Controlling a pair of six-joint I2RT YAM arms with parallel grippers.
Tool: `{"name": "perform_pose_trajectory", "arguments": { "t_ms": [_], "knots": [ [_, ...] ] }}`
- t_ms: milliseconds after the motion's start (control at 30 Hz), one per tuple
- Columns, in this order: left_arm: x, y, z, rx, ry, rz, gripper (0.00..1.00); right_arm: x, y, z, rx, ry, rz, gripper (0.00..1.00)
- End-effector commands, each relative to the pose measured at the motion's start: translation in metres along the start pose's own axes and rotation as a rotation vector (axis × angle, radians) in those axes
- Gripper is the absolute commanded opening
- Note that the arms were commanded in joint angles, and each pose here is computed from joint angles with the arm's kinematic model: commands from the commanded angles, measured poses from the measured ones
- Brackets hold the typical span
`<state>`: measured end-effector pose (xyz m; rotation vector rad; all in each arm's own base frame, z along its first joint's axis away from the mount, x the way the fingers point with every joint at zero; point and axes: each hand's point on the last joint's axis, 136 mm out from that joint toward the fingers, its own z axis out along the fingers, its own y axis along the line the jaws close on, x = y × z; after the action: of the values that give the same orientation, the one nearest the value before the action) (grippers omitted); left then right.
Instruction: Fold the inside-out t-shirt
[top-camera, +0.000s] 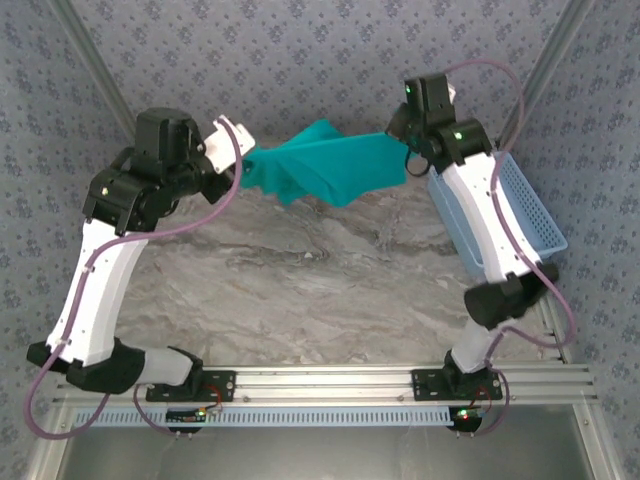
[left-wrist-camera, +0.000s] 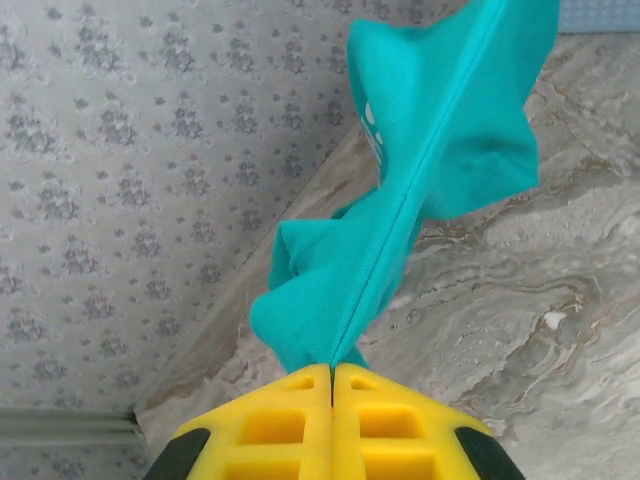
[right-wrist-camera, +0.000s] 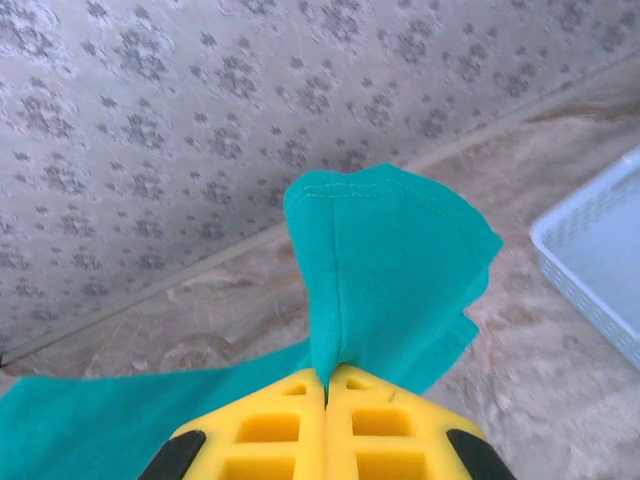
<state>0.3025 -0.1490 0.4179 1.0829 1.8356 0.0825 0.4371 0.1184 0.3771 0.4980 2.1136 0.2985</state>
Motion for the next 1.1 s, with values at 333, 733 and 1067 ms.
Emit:
{"name": "perform_pose_trajectory", "arguments": {
  "t_ms": [333,733,1067],
  "knots": [
    [0.193,-0.215,0.069,0.468,0.383,0.222,0.00,0.242,-0.131,0.031,0.211,0.436,-0.004,0.47],
    [0.217,-0.217,0.051,0.469,0.484,0.275,0.00,0.292,-0.157,0.031,-0.124,0.788,-0.205,0.64],
    [0.224,-0.216,0.051,0.458,0.488,0.266,0.00,0.313,-0.152,0.065,-0.283,0.782,-0.272,0.72]
  ]
}}
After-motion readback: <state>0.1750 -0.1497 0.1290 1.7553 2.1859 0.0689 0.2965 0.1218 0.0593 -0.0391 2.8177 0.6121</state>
